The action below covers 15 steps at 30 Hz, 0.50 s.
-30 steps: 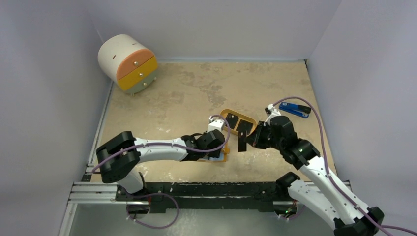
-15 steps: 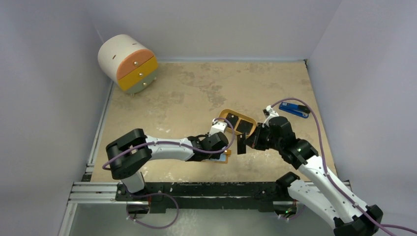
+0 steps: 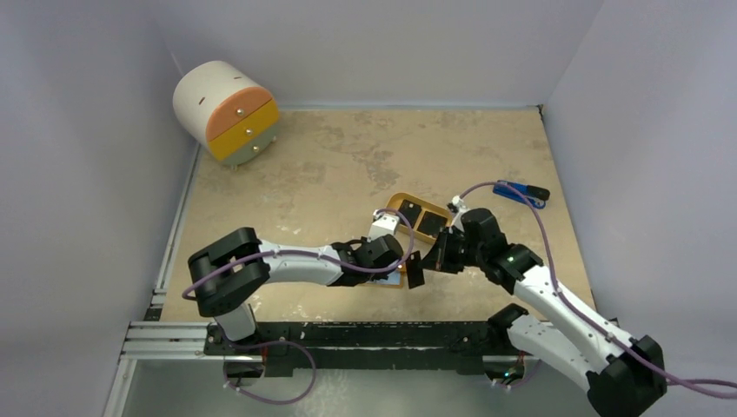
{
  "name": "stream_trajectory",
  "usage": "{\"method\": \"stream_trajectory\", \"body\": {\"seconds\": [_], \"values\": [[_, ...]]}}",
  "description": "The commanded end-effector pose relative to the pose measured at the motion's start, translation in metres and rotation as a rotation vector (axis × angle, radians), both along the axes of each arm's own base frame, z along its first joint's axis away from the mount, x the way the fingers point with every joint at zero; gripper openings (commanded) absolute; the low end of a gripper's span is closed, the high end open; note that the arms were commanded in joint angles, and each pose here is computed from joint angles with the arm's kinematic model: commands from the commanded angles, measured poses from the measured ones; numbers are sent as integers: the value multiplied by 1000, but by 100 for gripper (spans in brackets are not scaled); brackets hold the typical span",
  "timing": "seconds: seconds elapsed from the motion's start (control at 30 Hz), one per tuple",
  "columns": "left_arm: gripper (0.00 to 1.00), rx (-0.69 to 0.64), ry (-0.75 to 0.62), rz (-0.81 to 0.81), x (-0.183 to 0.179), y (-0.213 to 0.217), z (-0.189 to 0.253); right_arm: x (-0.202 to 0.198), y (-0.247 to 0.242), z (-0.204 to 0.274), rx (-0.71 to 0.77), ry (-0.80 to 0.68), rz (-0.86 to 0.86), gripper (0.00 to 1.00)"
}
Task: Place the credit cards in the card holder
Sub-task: Turn over the card slot in the card holder.
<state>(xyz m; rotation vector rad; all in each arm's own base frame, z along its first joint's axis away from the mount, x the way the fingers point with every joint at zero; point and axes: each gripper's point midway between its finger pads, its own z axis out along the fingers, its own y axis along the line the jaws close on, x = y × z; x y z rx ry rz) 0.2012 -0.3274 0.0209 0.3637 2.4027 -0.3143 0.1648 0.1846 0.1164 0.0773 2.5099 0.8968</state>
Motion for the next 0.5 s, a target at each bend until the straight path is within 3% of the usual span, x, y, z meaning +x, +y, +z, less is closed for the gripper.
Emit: {"method": "stream_trajectory", "body": {"seconds": [0.0,0.2,0.47], "values": [[0,41,9,34,-4,18,-14,-9,27,-2,102,60,97,0],[0,16,-5,49,-2,19,-5,-23,39,-29,75,193,151,0],[0,5,-8,54,-2,19,-2,-18,28,-53,-16,256,50,0]]}}
